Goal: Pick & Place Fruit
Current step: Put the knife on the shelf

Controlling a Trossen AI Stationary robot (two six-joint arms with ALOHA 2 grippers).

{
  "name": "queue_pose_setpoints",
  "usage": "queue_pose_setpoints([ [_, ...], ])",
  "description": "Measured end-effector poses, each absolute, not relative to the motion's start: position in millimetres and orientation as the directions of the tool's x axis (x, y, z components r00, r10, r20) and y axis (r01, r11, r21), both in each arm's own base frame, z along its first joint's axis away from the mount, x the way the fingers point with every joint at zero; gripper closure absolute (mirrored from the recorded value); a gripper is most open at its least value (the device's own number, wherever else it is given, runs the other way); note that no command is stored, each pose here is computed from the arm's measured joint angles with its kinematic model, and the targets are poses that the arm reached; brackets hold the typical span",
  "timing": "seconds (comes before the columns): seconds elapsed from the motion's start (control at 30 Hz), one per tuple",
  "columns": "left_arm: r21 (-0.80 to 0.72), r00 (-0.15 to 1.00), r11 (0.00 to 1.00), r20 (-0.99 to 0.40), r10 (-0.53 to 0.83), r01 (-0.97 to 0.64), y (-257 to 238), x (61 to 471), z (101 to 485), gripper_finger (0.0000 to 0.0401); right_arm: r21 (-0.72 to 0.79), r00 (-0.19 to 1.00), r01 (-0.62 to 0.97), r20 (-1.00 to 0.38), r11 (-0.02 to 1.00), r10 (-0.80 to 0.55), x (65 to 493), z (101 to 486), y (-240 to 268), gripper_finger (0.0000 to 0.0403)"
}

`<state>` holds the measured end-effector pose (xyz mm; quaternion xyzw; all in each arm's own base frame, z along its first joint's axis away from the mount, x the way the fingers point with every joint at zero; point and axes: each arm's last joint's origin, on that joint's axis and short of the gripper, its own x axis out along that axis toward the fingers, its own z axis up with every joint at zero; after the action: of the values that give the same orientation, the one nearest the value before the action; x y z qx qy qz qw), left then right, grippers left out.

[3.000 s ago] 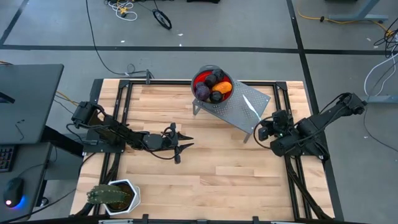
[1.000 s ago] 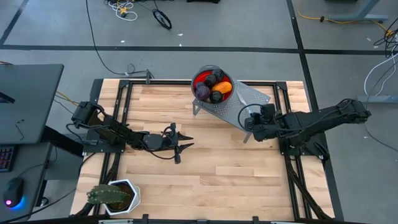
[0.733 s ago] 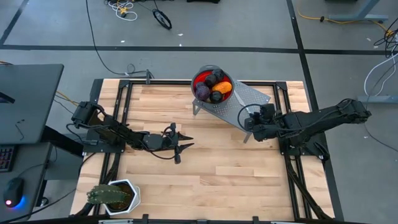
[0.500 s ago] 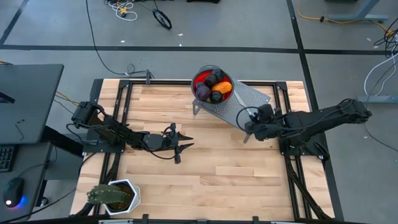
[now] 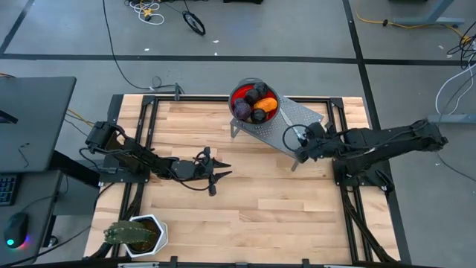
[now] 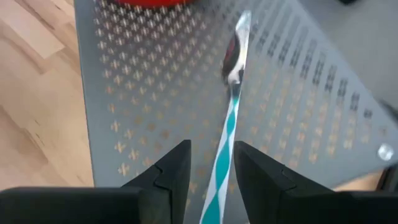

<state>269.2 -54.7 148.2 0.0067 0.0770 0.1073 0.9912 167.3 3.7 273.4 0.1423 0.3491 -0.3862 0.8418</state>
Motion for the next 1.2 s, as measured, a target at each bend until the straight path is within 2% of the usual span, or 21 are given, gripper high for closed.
queue_pose_setpoints([
  [0.17, 0.03, 0.965, 0.976, -0.151, 0.216, -0.214, -54, 269, 148, 0.0288, -0.095, 0.484, 0.675, -0.691, 0.731, -0.537, 171, 294, -6, 0.0271],
  [0.33, 0.035, 0.965, 0.976, -0.151, 0.216, -0.213, -54, 269, 148, 0.0288, -0.171, 0.539, 0.492, -0.71, 0.854, -0.453, 173, 311, -9, 0.0271],
  [0.5, 0.036, 0.965, 0.976, -0.152, 0.216, -0.213, -54, 269, 148, 0.0288, -0.403, 0.546, 0.212, -0.706, 0.89, -0.45, 171, 319, -9, 0.0271],
  [0.67, 0.037, 0.964, 0.976, -0.155, 0.216, -0.213, -54, 269, 148, 0.0288, -0.631, 0.523, -0.062, -0.68, 0.773, -0.514, 173, 319, -10, 0.0271],
  [0.8, 0.039, 0.963, 0.976, -0.159, 0.216, -0.213, -54, 269, 147, 0.0288, -0.733, 0.483, -0.287, -0.667, 0.617, -0.567, 173, 318, -12, 0.0271],
  [0.9, 0.041, 0.963, 0.976, -0.162, 0.216, -0.212, -54, 269, 147, 0.0288, -0.761, 0.465, -0.426, -0.649, 0.49, -0.602, 173, 317, -13, 0.0271],
  [1.03, 0.045, 0.961, 0.976, -0.172, 0.217, -0.212, -54, 269, 146, 0.0288, -0.747, 0.463, -0.549, -0.646, 0.376, -0.607, 173, 317, -13, 0.0271],
  [1.2, 0.045, 0.961, 0.976, -0.171, 0.217, -0.212, -54, 269, 146, 0.0288, -0.685, 0.482, -0.668, -0.697, 0.291, -0.531, 173, 315, -10, 0.0271],
])
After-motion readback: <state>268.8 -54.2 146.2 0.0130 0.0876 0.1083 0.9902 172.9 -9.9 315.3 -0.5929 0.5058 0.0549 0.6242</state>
